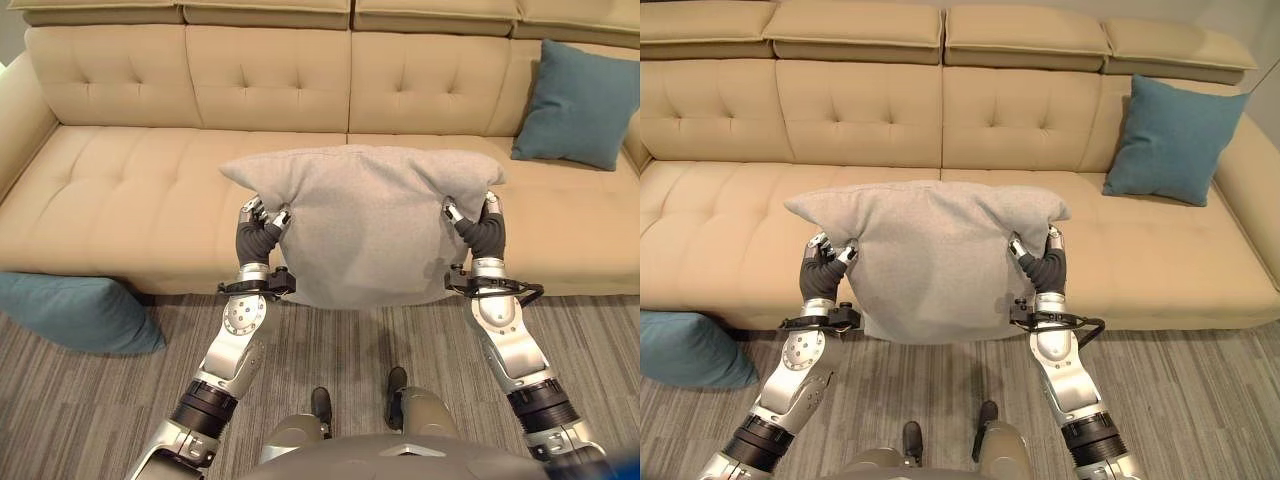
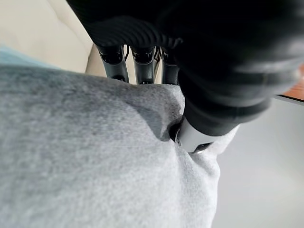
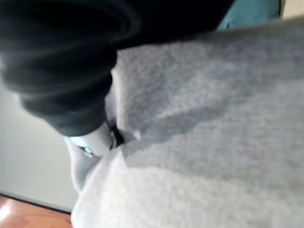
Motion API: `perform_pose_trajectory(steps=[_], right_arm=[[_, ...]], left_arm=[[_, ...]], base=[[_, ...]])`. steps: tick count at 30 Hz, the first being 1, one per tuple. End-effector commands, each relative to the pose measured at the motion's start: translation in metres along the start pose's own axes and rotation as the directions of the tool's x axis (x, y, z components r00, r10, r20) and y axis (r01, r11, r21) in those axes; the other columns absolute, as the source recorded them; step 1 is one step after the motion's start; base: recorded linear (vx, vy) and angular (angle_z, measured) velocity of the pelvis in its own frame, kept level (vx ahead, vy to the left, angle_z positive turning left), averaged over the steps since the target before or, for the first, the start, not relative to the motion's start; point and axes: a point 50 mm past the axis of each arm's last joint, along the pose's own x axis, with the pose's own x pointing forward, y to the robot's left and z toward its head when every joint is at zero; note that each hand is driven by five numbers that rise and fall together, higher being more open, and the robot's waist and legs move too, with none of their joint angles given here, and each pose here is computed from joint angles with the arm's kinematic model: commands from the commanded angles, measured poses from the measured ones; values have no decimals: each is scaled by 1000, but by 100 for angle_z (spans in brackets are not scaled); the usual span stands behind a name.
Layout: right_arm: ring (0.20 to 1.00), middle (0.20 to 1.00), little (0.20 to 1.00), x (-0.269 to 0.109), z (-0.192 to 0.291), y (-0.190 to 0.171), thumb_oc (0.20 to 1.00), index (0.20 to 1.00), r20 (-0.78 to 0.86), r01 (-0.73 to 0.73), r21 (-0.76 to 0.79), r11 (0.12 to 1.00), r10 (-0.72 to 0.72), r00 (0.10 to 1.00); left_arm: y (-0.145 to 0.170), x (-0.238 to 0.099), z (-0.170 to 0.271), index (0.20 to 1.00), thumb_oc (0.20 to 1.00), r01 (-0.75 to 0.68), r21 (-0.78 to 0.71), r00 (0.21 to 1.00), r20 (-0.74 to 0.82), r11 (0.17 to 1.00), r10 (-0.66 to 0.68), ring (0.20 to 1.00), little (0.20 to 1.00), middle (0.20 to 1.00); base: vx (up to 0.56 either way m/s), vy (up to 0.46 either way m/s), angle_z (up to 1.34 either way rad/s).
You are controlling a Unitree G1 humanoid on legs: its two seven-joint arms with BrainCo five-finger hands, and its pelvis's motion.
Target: Pick up all the scattered cushions and arrange them neatly on the sofa.
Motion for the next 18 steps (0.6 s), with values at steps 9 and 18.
perform_pose_trajectory(steps=[9,18], right_arm=[[200,200,200,11,52,-2,200,200,278,-24,58,998,7,960],[200,200,200,12,47,-4,200,200,253,1,79,997,-21,967]], left_arm=[[-58,4,35,200,200,283,-129,946,197,950,-255,200,200,200],[-58,6,33,200,200,281,-114,949,183,953,-258,200,200,200]], base=[[125,-117,41],[128,67,4]])
